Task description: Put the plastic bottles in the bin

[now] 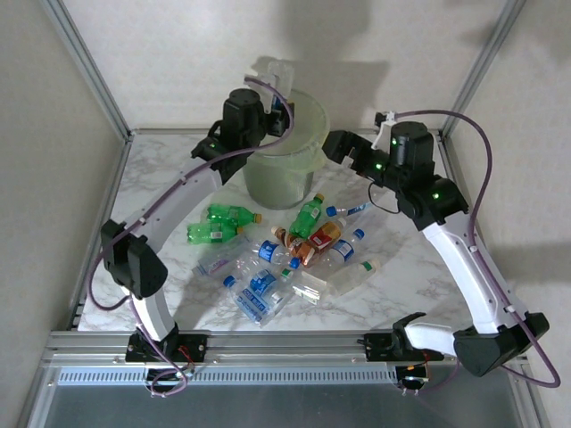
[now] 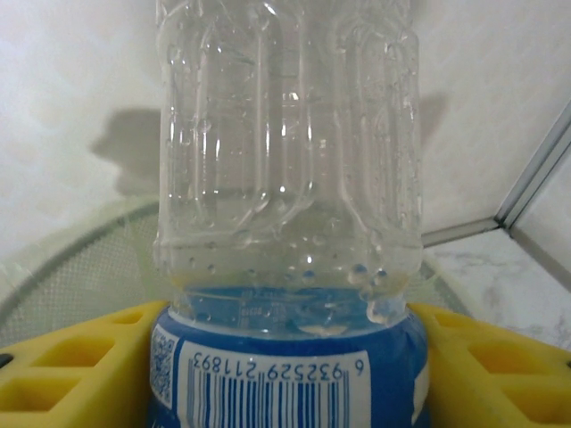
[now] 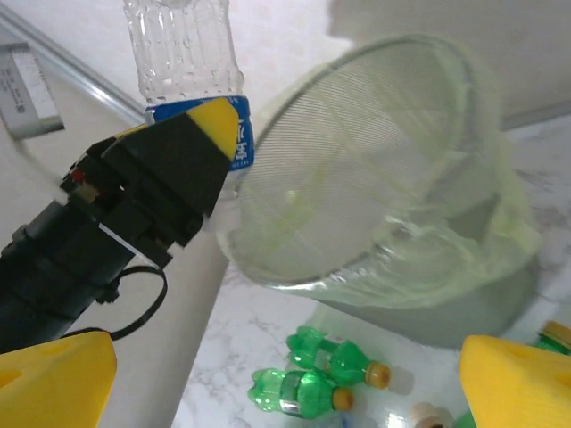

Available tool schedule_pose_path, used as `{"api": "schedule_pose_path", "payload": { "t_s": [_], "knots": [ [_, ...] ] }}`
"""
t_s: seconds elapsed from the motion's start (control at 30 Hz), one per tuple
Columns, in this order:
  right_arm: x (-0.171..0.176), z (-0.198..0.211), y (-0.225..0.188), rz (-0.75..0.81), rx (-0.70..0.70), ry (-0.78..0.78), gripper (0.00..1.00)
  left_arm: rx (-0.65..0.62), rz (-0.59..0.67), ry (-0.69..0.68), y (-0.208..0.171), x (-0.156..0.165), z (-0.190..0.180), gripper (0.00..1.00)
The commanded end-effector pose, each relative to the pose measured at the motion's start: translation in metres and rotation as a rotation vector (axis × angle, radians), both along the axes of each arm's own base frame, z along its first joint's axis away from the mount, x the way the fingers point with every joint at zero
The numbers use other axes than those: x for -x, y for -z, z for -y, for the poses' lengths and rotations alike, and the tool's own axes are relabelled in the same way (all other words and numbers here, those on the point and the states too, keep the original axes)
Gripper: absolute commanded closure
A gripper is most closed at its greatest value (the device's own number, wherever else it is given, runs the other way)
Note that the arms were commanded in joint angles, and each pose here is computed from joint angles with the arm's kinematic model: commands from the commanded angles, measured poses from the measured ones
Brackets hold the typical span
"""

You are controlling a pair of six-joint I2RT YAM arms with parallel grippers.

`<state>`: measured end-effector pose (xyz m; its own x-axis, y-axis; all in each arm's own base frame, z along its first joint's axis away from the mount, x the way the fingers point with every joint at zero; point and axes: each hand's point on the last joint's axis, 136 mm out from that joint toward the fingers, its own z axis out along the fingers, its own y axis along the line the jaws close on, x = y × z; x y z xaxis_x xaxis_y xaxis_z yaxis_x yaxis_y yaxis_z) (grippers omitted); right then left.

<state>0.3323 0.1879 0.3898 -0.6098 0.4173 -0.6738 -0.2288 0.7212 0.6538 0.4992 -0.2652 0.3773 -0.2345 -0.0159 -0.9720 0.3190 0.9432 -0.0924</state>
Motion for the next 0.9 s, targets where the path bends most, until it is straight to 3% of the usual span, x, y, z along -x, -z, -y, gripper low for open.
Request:
{"api": "schedule_pose_path", "payload": {
  "t_s": [0.0, 0.23, 0.43, 0.63, 0.87],
  "knots": [
    [-0.005, 0.029, 0.026, -0.089, 0.019, 0.123, 0.01, 0.042, -0.024, -0.048, 0.001, -0.007, -0.009, 0.46],
    [-0.013, 0.056, 0.051, -0.164, 0.011, 0.214, 0.02, 0.054, -0.077, -0.069, 0.02, -0.011, -0.016, 0.29],
    [-0.015, 0.06, 0.059, -0.187, 0.018, 0.234, 0.01, 0.08, -0.052, -0.067, 0.008, -0.006, -0.018, 0.13],
    [-0.017, 0.074, 0.073, -0.235, 0.062, 0.304, 0.01, 0.175, 0.015, -0.052, -0.037, 0.011, -0.024, 0.11],
    [-0.013, 0.103, 0.125, -0.39, 0.165, 0.454, 0.03, 0.342, 0.117, 0.065, -0.097, 0.069, -0.035, 0.13]
  ]
}}
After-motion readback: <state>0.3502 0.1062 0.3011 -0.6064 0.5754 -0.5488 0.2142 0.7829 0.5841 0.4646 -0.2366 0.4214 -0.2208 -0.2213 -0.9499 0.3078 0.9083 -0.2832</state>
